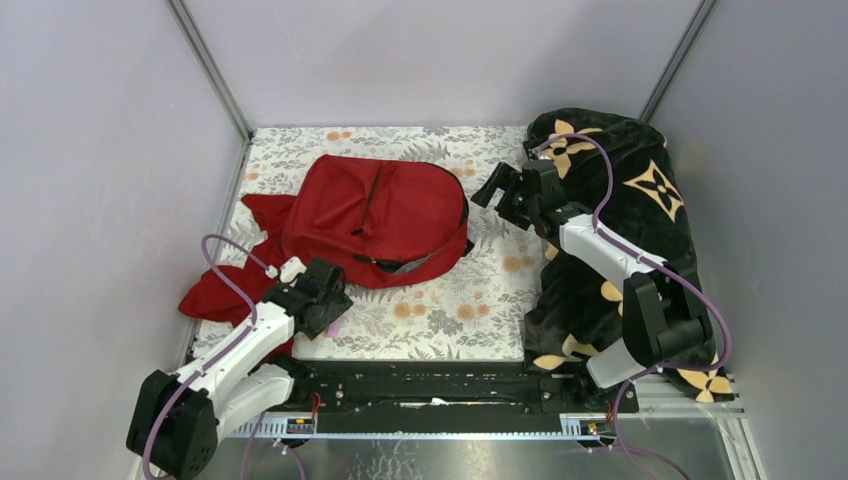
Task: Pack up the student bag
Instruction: Pick up the stationery from the center of the board.
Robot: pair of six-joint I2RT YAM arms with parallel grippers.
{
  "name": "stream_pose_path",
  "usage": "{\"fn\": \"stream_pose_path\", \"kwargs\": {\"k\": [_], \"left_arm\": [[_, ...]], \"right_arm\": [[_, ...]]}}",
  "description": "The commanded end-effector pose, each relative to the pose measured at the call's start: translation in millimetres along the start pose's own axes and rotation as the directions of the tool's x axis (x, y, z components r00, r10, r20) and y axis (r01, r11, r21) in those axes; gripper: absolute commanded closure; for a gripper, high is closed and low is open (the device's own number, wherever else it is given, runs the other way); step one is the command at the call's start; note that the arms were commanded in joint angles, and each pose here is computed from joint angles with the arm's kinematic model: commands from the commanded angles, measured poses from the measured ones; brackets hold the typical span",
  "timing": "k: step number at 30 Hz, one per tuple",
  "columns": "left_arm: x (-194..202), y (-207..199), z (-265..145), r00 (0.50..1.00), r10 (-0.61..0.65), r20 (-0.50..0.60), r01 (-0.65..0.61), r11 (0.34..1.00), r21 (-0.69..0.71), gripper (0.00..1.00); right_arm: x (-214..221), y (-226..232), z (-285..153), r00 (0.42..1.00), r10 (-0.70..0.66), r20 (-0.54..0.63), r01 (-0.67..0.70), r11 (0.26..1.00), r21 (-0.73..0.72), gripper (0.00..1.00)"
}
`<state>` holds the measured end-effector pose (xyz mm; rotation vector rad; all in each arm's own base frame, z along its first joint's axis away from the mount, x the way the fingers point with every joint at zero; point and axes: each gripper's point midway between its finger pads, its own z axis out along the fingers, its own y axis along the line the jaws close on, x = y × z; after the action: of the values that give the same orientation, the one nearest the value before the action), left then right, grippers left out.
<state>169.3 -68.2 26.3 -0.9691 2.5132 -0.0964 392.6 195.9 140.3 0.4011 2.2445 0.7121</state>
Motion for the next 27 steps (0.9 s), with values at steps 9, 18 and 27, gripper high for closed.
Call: {"fn": "stream_pose_path", "kwargs": {"k": [9,18,27], "left_arm": [[-2,3,24,0.993,0.104,0.063,-0.096,0.987,-0.127,0.39],[-12,-17,9,0.99,0.102,0.094,-0.094,0.991,-0.092,0.94],[-65,-91,-92,0.928,0.213,0.305,-0.304,0.906,0.294,1.0]], "right_arm": [[-3,5,-1,0.999,0.023,0.025,-0.023,0.999,-0.023,0.01],[-2,9,-1,1.0,0.021,0.015,-0.02,0.999,-0.045,0.0],[-11,30,-17,0.999,-0.037,0.012,0.038,0.993,-0.11,0.0]]}}
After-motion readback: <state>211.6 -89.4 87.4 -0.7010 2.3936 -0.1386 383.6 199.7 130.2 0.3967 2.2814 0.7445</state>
